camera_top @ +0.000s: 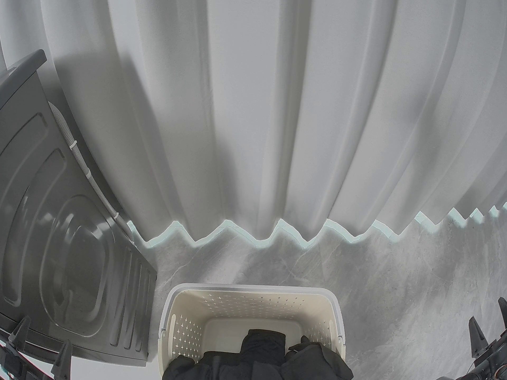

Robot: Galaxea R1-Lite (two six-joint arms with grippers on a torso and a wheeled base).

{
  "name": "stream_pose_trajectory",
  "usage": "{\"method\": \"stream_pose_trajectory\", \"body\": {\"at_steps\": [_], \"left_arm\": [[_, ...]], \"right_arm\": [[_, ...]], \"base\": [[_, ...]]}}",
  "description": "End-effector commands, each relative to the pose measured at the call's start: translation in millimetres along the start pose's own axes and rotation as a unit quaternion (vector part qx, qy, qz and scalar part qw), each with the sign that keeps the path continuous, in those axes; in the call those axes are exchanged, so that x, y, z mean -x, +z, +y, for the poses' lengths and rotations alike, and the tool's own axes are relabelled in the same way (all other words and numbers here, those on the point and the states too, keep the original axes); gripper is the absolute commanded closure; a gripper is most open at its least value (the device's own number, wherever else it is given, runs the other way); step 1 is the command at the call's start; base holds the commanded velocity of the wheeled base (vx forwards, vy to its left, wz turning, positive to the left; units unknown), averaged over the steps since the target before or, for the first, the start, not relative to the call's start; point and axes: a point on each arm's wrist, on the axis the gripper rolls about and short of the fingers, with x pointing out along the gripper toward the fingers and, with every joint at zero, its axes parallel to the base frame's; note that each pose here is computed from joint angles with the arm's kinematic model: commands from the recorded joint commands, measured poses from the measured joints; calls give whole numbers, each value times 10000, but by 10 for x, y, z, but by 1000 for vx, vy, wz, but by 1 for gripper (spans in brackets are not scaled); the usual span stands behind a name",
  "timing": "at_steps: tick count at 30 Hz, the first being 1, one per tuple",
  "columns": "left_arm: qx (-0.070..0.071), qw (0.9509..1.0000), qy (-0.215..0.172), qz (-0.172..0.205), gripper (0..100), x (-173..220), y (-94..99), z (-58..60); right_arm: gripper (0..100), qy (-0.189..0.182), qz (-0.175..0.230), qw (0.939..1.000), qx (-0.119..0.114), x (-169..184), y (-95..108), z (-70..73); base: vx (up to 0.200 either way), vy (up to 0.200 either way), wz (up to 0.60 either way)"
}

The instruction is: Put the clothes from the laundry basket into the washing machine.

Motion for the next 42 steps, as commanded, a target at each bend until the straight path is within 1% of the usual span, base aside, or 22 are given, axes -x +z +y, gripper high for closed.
{"method": "stream_pose_trajectory", "body": {"at_steps": [1,7,42], "left_arm": [[7,10000,-3,-16,0,3,-44,0],[15,10000,5,-16,0,3,-44,1],[23,10000,5,-9,0,2,-49,1]], "right_arm": [[0,10,60,10000,0,-9,-50,0],[0,3,60,10000,0,-9,-50,0],[0,3,60,10000,0,-9,-50,0]], "base": [[0,0,0],[0,0,0],[-200,0,0]]}}
